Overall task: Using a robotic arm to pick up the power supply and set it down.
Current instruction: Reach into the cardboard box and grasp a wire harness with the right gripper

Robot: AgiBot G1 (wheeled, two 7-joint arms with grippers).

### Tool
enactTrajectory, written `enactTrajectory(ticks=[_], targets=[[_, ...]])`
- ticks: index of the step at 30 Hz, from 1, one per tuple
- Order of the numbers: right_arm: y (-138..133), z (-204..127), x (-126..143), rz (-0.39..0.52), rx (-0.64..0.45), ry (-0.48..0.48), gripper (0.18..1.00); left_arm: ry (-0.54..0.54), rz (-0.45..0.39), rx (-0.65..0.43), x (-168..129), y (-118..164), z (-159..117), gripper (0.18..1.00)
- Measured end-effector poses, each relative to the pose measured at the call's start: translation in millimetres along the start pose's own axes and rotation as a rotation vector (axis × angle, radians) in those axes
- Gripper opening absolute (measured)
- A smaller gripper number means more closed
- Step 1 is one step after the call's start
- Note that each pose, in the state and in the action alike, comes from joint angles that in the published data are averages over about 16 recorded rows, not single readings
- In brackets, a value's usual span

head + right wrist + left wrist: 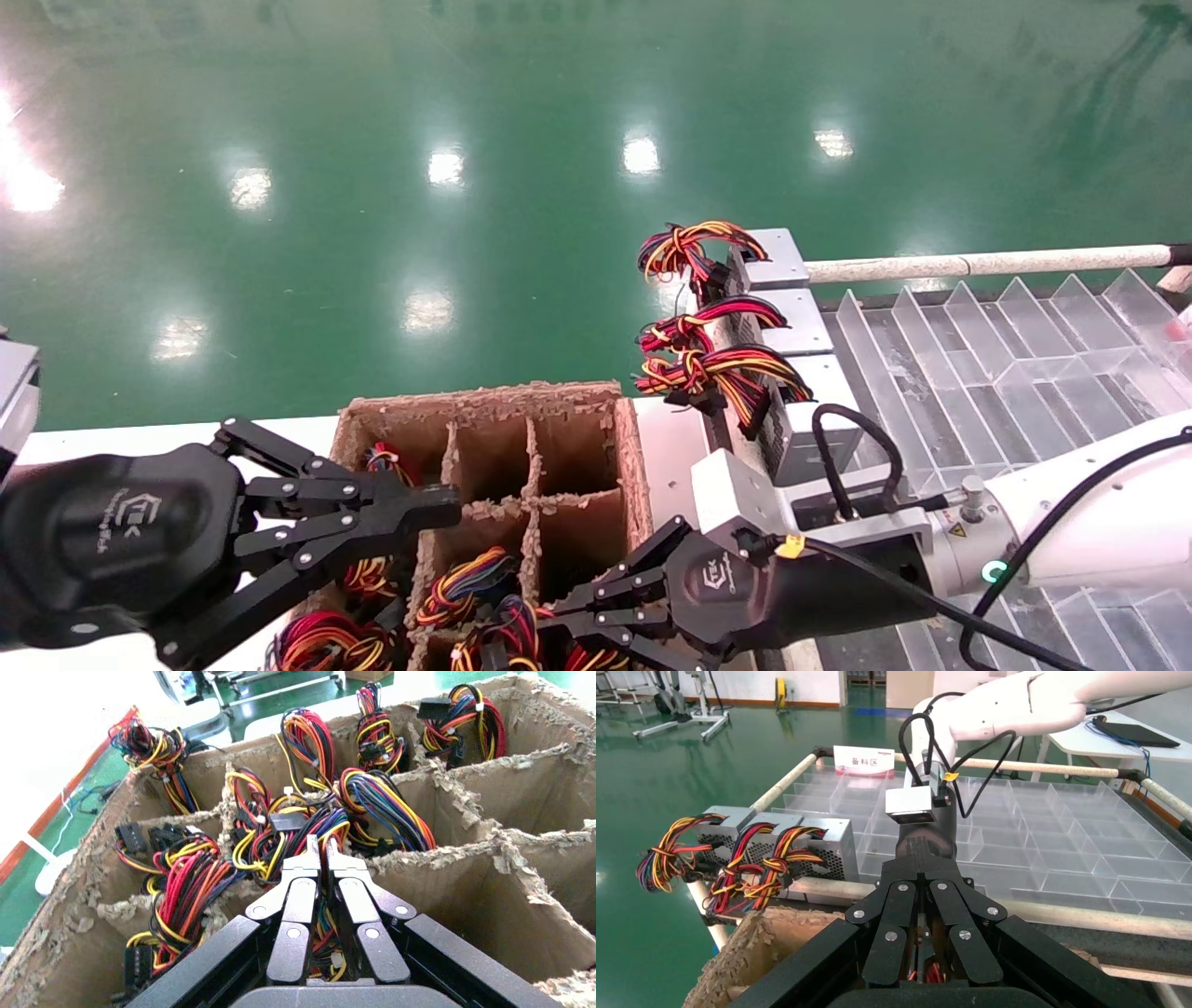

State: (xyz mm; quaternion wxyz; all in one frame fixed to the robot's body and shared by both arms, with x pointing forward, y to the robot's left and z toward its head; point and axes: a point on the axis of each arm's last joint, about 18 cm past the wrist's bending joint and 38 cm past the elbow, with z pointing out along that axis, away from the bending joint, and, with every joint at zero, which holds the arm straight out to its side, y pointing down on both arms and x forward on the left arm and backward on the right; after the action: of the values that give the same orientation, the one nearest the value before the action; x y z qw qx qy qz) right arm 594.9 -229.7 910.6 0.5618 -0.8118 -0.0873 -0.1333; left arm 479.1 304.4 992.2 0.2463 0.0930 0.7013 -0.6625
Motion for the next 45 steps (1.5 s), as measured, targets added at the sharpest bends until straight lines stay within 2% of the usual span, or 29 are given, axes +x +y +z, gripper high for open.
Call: enactTrajectory(ticks=[11, 17, 23, 39, 45], targets=[[-0.9, 4.9, 0.2, 0.019, 0.013, -0.01, 0.237, 0.0, 0.0, 0.0, 0.0, 0.0, 0.0, 0.192], [-0.8, 6.4, -0.1, 0.026, 0.015, -0.016, 0.304, 0.0, 0.0, 0.0, 0.0, 0.0, 0.0, 0.192], [-0.1, 6.8, -0.5, 0.035, 0.019, -0.017, 0.403, 0.0, 0.0, 0.0, 0.0, 0.0, 0.0, 0.192], [4.8, 21.1, -1.1, 0.051, 0.029, -0.04, 0.753, 0.0, 0.0, 0.0, 0.0, 0.0, 0.0, 0.192], [5.0, 25.6, -0.4, 0.051, 0.032, -0.046, 0.796, 0.0, 0.0, 0.0, 0.0, 0.0, 0.0, 0.192]])
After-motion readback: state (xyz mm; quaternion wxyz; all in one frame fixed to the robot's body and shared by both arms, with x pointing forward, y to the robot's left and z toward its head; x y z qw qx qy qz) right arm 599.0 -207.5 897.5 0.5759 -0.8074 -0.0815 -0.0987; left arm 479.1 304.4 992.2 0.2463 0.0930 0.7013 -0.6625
